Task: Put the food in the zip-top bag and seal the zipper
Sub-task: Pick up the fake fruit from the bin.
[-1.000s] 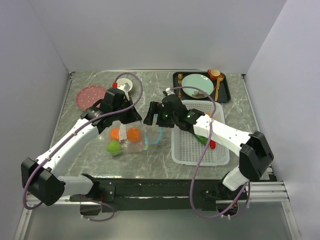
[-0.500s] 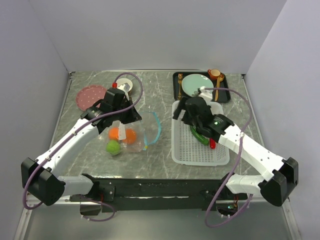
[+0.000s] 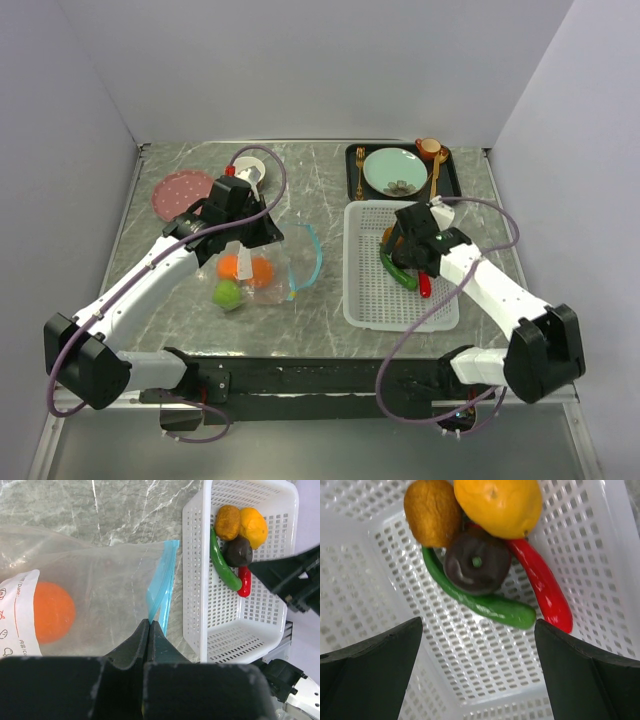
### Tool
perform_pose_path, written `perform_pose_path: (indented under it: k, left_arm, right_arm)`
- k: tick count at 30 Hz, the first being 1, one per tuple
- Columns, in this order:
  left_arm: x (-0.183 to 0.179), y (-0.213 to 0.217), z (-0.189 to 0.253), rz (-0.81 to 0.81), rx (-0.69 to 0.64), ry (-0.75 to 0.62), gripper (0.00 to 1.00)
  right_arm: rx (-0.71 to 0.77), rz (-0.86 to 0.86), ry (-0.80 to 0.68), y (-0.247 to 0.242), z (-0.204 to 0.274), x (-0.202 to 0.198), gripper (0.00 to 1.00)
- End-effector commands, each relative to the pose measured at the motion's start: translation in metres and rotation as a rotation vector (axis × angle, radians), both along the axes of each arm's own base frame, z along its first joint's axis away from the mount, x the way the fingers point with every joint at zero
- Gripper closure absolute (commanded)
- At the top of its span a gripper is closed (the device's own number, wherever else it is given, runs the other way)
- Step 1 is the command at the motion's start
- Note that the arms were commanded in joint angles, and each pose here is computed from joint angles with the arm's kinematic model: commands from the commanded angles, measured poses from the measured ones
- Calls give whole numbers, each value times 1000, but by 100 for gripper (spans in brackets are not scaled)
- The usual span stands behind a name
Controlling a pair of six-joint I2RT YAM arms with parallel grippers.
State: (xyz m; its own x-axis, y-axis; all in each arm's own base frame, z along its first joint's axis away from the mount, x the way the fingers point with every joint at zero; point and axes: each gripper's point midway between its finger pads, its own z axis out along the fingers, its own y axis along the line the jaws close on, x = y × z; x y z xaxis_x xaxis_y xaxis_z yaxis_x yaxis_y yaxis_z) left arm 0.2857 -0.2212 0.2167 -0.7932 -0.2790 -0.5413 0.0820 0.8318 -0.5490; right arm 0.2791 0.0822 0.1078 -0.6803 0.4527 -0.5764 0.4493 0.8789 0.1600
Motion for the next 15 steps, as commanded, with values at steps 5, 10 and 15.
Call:
perform_pose_path:
  k: [5, 10, 15]
  left_arm:
    - [5, 1, 12, 25, -21, -38, 99]
    - [4, 2, 11, 30, -15, -38, 99]
    - [5, 2, 9, 26, -11, -32, 99]
  right_arm:
    - [-30, -65, 0, -8, -1, 43, 0]
    - [-2, -50, 24, -6, -19, 43, 0]
    - [15, -33, 25, -6, -29, 39, 10]
